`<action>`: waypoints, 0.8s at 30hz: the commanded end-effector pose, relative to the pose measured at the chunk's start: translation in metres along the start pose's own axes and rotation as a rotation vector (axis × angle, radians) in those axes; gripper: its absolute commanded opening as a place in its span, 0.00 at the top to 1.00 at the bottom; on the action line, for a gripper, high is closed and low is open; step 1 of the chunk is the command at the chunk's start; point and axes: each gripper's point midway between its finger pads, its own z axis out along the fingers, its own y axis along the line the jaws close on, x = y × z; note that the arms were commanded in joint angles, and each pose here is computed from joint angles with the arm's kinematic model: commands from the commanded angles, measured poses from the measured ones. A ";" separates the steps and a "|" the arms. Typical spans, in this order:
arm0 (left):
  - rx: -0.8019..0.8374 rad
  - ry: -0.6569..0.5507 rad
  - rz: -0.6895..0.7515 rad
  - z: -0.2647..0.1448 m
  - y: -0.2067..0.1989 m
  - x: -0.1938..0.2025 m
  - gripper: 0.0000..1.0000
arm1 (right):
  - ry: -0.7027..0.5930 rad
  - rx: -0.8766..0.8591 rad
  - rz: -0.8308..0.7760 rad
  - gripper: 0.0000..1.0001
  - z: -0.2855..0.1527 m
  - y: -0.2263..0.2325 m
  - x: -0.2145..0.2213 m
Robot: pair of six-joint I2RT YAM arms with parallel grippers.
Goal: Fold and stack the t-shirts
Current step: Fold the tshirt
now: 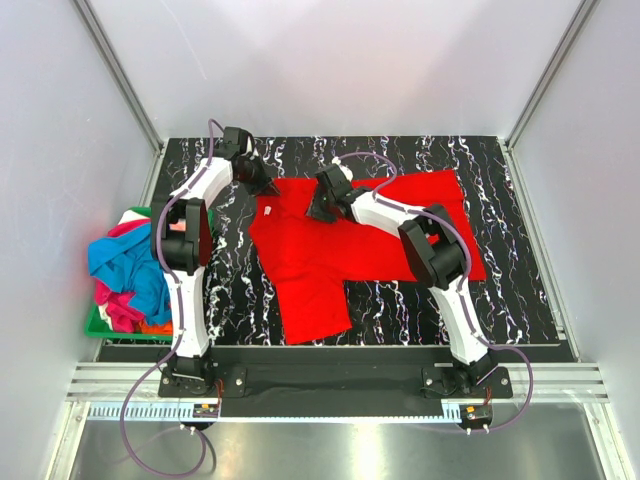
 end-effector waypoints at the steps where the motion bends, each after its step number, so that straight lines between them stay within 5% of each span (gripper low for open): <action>1: 0.025 -0.057 0.033 -0.007 -0.012 -0.019 1.00 | -0.042 -0.016 0.008 0.62 0.006 0.011 -0.006; 7: 0.027 -0.062 0.033 -0.009 -0.012 -0.020 1.00 | -0.039 -0.005 0.015 0.70 0.011 0.007 -0.003; 13: 0.030 -0.064 0.036 -0.012 -0.015 -0.019 1.00 | -0.047 -0.021 -0.033 0.99 0.009 0.013 -0.008; 24: 0.027 -0.090 0.012 -0.039 -0.022 -0.013 1.00 | -0.111 -0.088 -0.089 1.00 -0.043 0.038 -0.036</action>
